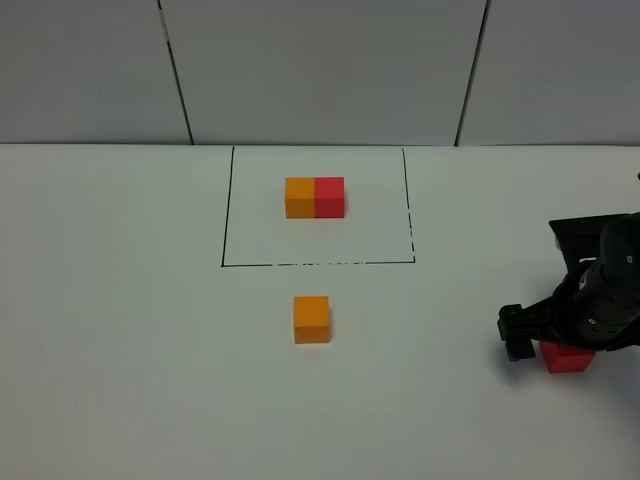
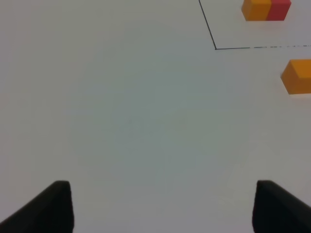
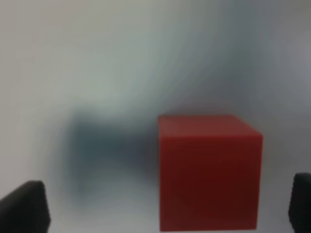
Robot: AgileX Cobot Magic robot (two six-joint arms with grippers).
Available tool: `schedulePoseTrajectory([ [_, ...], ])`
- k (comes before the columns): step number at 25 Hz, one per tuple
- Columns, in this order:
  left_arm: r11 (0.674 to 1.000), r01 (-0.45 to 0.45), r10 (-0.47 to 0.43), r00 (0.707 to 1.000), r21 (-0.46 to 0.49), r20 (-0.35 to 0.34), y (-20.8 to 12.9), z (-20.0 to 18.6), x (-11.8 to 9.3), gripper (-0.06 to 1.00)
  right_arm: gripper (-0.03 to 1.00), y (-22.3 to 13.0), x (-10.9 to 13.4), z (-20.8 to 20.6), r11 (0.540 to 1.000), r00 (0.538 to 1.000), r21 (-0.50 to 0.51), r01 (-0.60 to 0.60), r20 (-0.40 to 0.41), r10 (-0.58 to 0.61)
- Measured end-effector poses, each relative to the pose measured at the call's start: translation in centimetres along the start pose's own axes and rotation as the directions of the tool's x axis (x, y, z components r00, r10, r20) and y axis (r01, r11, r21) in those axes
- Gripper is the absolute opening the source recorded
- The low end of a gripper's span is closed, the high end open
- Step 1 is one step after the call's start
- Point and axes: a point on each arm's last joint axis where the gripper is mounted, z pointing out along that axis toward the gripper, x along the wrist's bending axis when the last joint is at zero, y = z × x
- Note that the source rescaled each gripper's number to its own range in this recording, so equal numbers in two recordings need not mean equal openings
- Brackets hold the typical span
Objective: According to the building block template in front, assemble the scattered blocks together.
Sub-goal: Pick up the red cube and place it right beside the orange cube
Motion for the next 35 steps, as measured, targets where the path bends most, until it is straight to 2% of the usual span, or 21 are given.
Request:
schedulePoseTrajectory([
  [8,1.0,0.0,0.0,1.0,0.0,0.0,0.0,0.0,0.0,0.95,1.0,1.1,-1.0,0.3,1.0,1.0,0.02,-0.001,0.021,0.0],
  [19,1.0,0.0,0.0,1.0,0.0,0.0,0.0,0.0,0.0,0.94,1.0,1.0,-0.8,1.8,0.996,1.0,0.085,0.011,0.006,-0.012],
  [35,1.0,0.0,0.0,1.0,0.0,0.0,0.0,0.0,0.0,0.94,1.0,1.2,-1.3,2.0,0.997,1.0,0.072,0.024,0.014,-0.025],
])
